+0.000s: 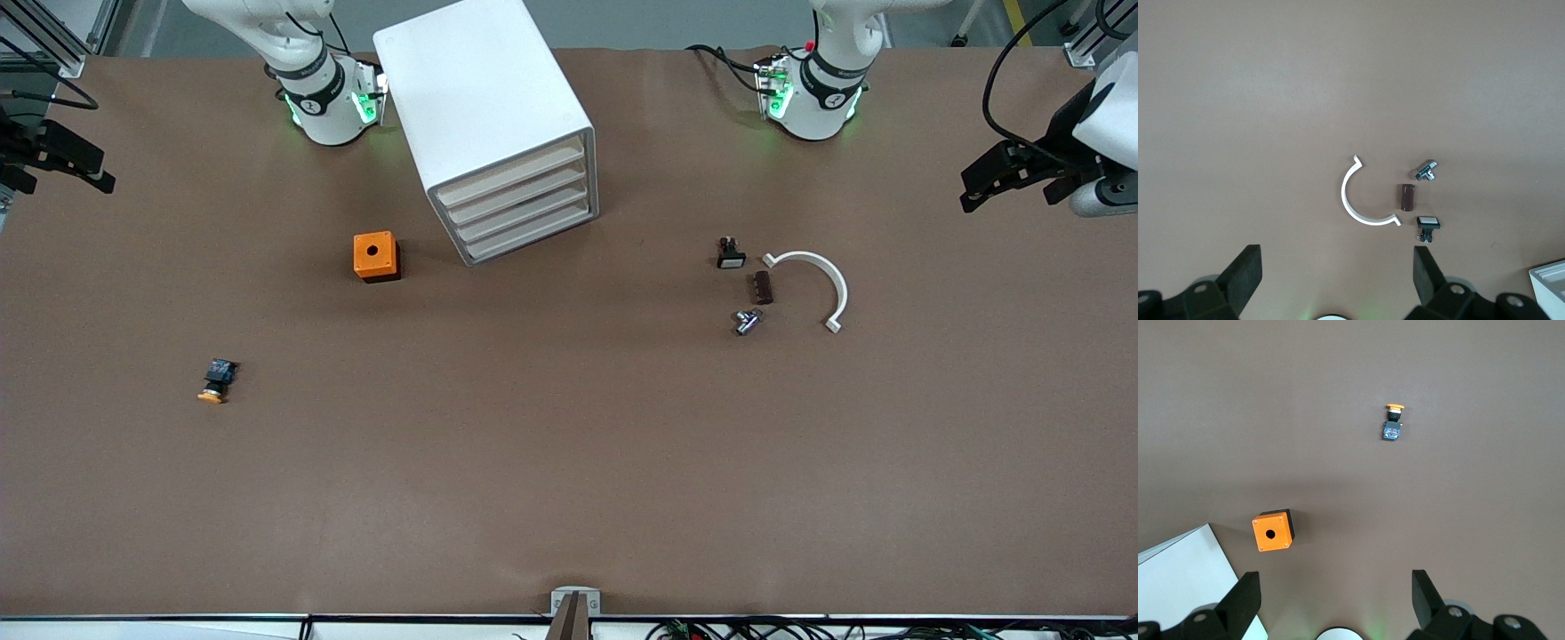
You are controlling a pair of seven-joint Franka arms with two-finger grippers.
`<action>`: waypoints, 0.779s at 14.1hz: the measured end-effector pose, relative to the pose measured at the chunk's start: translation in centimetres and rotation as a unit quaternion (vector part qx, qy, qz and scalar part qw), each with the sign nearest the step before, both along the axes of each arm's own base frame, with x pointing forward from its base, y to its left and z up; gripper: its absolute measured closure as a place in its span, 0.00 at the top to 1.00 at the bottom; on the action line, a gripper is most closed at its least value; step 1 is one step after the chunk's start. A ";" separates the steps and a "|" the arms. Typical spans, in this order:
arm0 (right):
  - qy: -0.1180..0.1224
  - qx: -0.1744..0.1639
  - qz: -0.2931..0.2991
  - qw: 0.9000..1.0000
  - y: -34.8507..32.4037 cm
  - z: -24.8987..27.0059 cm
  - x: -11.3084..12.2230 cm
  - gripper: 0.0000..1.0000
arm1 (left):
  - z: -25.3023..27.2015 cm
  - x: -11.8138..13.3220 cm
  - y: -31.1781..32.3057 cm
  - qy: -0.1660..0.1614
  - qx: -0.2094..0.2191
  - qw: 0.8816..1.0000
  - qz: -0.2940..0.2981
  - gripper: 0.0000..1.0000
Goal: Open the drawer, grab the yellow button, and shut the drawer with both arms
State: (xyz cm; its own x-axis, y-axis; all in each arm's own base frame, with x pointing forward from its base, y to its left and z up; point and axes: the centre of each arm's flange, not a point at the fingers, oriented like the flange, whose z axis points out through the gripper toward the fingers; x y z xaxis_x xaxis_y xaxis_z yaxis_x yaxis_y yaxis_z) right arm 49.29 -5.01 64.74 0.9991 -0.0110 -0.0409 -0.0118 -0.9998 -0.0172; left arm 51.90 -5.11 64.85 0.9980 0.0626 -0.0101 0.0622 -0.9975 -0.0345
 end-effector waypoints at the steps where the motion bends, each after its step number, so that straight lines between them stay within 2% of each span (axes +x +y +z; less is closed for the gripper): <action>1: -0.001 -0.001 0.000 1.000 0.0 0.0 0.0 1.00 | 0.0 0.0 0.0 0.002 0.000 1.000 0.000 1.00; 11: -0.006 -0.003 -0.008 1.000 -0.1 0.2 0.0 1.00 | -0.1 -0.3 0.0 0.014 0.001 1.000 0.001 1.00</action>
State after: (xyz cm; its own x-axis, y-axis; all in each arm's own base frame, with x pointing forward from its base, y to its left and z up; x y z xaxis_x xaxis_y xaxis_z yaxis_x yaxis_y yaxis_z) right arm 49.31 -5.14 64.95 0.9992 -0.0278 -0.0294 -0.0281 -0.9995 -0.0117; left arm 51.56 -5.07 64.76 0.9973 0.0637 -0.0373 0.0622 -0.9973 -0.0389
